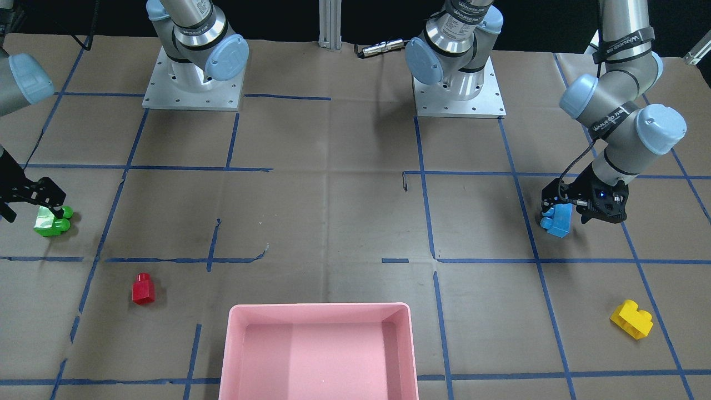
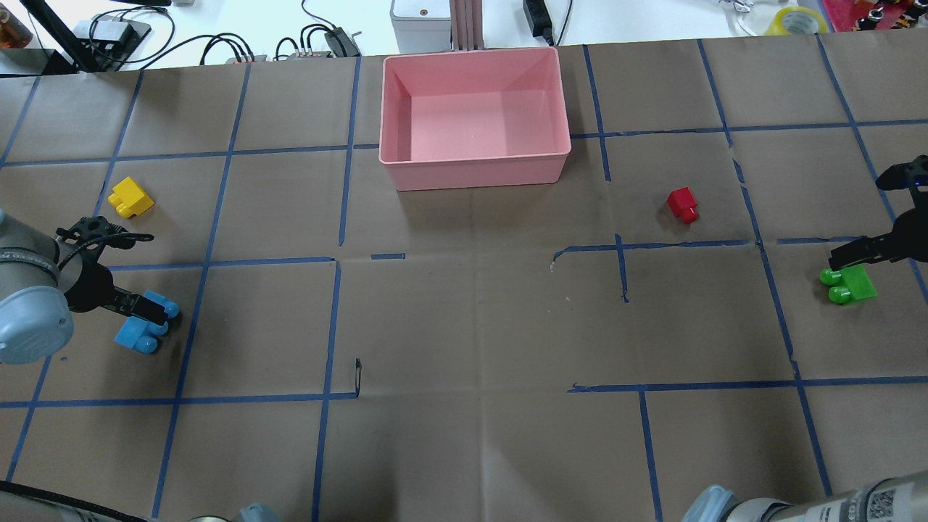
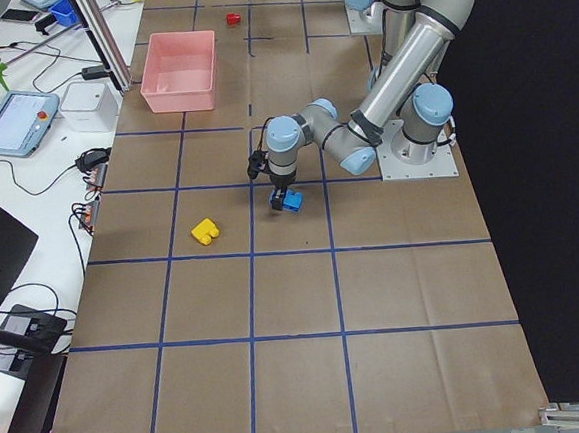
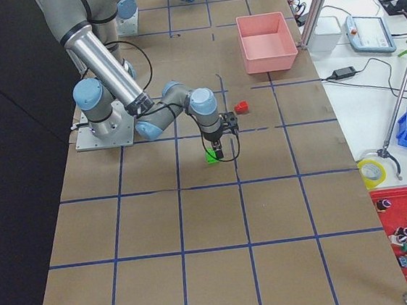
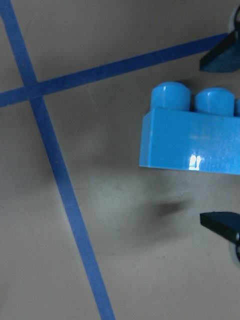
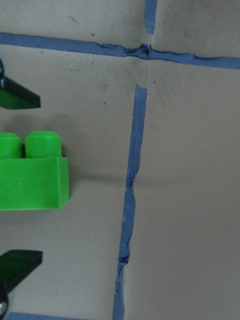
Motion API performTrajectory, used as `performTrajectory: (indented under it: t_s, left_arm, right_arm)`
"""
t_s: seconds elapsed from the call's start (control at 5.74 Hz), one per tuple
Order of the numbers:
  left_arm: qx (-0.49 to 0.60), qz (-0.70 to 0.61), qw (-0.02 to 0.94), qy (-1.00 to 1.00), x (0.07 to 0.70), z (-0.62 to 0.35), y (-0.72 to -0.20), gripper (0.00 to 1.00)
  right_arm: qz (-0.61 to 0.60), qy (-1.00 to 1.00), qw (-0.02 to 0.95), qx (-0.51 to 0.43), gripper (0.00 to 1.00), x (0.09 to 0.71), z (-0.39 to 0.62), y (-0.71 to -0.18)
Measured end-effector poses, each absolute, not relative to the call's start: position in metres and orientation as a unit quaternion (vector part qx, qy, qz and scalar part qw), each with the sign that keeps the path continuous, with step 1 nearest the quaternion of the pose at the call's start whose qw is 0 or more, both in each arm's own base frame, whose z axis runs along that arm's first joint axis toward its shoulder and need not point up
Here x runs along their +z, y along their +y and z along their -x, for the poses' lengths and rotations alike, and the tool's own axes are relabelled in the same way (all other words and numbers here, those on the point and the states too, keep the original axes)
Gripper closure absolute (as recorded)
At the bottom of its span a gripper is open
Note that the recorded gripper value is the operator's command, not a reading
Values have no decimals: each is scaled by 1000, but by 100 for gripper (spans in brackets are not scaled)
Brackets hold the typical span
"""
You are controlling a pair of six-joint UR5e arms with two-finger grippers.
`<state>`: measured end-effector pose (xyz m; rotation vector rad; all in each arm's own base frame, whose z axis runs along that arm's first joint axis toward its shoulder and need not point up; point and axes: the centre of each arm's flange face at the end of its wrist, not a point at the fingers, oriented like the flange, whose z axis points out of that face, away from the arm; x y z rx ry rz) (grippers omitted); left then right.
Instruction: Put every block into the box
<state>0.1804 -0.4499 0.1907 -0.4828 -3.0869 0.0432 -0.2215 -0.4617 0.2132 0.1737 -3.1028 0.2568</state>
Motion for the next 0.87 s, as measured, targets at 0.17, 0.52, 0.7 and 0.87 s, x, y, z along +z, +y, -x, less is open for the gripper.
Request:
performTrajectory:
  t_s: [0.17, 0.52, 0.7, 0.87]
  left_arm:
    - [12, 158, 11, -987, 188, -178, -450, 2]
    - [7, 168, 16, -986, 183, -175, -448, 3]
    - [5, 173, 17, -985, 181, -175, -448, 10]
    - [4, 176, 17, -984, 180, -176, -447, 25]
  right_arm:
    - [-55, -995, 12, 81, 1, 200, 220, -460]
    - [-55, -996, 7, 72, 7, 175, 219, -457]
    - [-56, -996, 7, 66, 25, 168, 219, -456]
    - [-55, -997, 12, 57, 59, 166, 220, -454]
